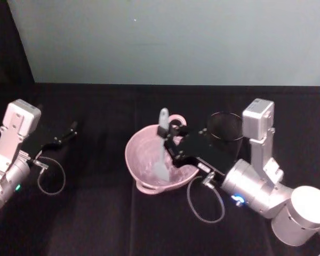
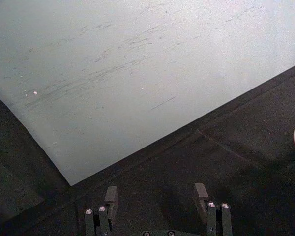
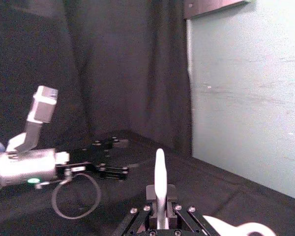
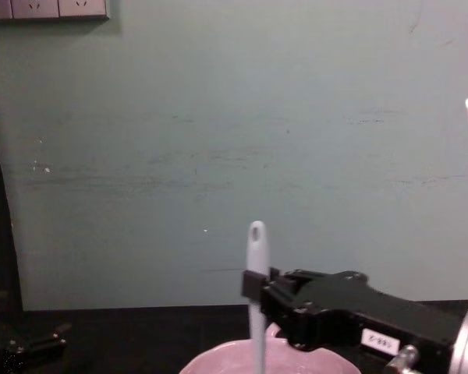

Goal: Use the one hand to pick up the spoon and stir the clear water in the bowl.

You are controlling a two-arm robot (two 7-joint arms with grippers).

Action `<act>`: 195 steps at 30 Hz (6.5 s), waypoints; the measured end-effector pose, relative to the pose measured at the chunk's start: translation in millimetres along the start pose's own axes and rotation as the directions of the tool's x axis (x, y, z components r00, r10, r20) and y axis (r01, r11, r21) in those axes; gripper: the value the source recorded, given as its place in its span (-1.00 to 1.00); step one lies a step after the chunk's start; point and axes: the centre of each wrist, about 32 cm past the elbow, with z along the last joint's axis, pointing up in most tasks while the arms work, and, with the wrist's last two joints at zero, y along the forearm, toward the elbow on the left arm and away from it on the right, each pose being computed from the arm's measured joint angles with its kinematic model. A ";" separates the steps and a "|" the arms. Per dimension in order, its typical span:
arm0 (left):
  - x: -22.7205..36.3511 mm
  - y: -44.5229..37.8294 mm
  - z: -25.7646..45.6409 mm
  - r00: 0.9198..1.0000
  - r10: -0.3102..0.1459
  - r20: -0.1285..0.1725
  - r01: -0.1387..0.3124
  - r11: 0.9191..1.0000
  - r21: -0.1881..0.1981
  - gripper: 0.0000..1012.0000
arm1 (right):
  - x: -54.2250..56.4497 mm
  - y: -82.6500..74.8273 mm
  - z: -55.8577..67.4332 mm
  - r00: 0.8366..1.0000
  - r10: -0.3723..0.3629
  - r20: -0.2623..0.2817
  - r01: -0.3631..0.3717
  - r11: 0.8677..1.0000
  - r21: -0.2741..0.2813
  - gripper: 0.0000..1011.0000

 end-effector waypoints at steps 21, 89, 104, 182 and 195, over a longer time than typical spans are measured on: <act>0.0 0.0 0.0 1.000 0.000 0.000 0.000 1.000 0.000 1.00 | 21.1 56.2 -18.6 0.990 -0.097 0.099 0.090 0.993 0.070 -0.78; 0.0 0.0 0.0 1.000 0.000 0.000 0.000 1.000 0.000 1.00 | 44.0 -6.9 -3.2 0.992 -0.102 0.069 0.100 0.994 0.037 -0.78; 0.0 0.0 0.0 1.000 0.000 0.000 0.000 1.000 0.000 1.00 | 8.2 17.7 -2.2 1.000 0.014 -0.009 -0.013 0.999 0.044 -0.78; 0.0 0.0 0.0 1.000 0.000 0.000 0.000 1.000 0.000 1.00 | 114.4 -39.7 50.0 0.881 -0.328 -0.341 0.335 0.941 -0.039 -0.78; 0.0 0.0 0.0 1.000 0.000 0.000 0.000 1.000 0.000 1.00 | 113.9 -39.2 34.7 0.882 -0.323 -0.343 0.319 0.945 -0.068 -0.78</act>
